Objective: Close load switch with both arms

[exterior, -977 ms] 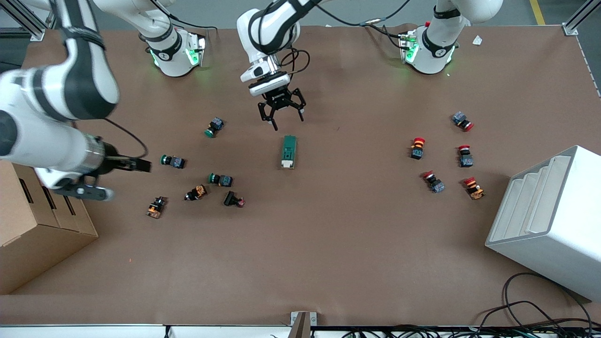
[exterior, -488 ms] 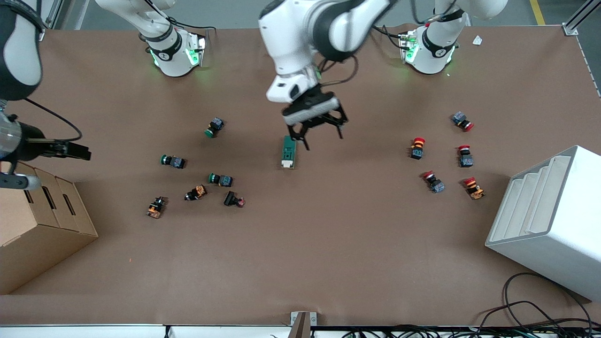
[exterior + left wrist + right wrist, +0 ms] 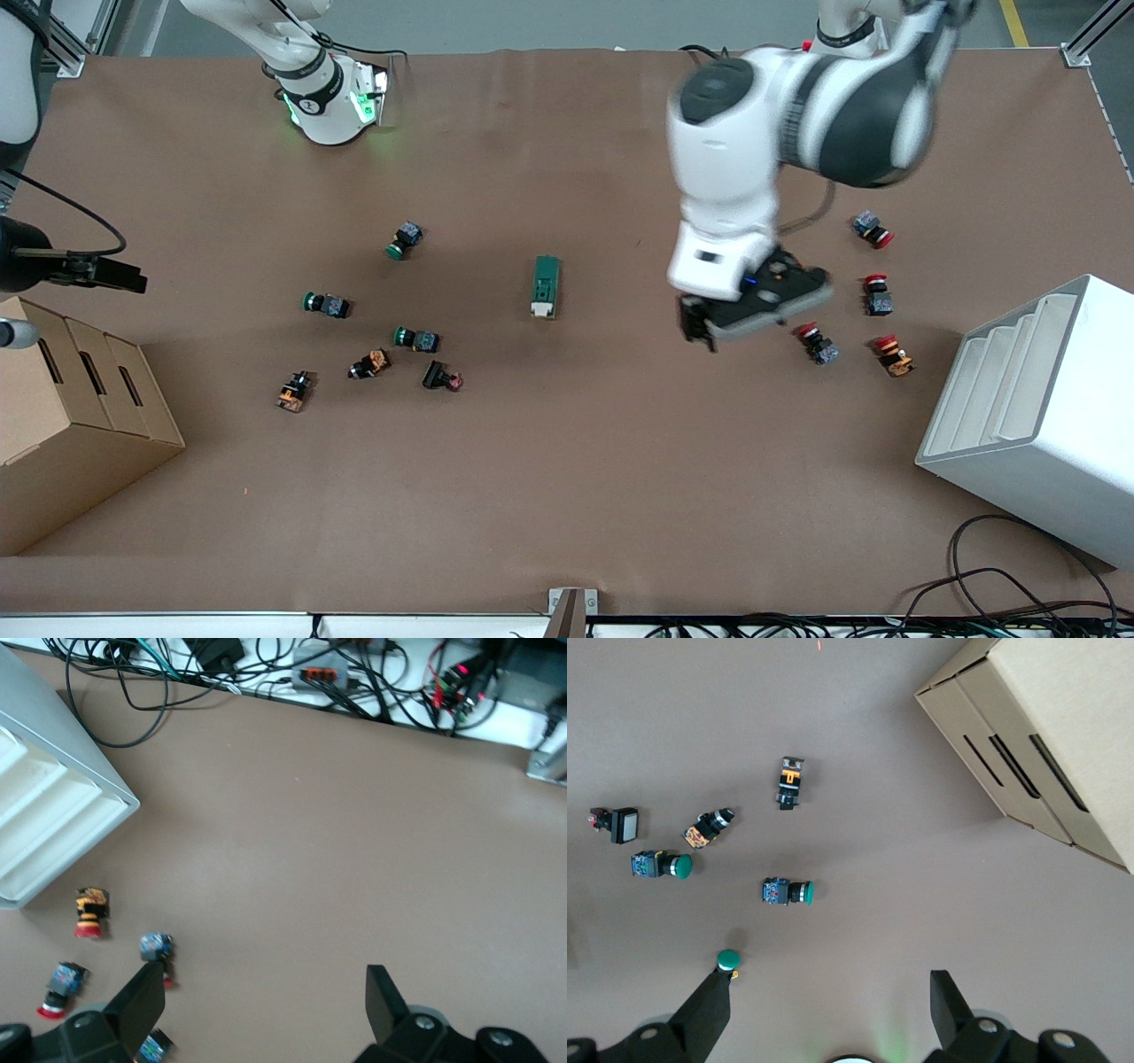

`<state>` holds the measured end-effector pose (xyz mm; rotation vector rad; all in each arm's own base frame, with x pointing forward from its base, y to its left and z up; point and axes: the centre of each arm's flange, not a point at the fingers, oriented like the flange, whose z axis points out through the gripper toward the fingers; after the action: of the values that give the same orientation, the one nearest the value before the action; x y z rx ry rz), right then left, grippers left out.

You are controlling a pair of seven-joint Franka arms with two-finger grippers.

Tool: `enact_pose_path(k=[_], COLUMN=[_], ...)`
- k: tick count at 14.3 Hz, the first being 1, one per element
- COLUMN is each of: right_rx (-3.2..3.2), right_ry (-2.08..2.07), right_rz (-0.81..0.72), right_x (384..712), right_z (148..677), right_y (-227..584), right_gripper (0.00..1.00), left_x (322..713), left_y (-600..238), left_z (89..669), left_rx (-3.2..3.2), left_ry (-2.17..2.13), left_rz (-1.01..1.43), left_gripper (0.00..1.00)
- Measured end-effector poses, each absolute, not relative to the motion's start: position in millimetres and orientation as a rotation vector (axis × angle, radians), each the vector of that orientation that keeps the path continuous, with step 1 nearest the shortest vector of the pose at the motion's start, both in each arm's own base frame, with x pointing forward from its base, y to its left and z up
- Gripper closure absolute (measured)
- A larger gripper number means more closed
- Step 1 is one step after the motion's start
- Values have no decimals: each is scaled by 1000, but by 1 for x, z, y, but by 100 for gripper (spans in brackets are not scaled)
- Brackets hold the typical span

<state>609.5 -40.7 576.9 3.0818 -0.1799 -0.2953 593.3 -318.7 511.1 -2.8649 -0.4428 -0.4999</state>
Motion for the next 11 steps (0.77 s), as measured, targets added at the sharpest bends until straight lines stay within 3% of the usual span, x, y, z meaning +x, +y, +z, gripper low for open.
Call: enact_pose_path(k=[5,11], right_rx=[3087,3118], right_ry=[-166,-147], right_rz=[-312,-305], right_x=[605,592], right_z=[594,614], right_y=[-34,-26], right_gripper=[0,0], left_x=[638,634], left_y=[-212,-125], left_z=[546,592], left_rx=[-2970,-3032], left_ry=[-388,-404], left_rz=[-414,-347], left_gripper=[0,0])
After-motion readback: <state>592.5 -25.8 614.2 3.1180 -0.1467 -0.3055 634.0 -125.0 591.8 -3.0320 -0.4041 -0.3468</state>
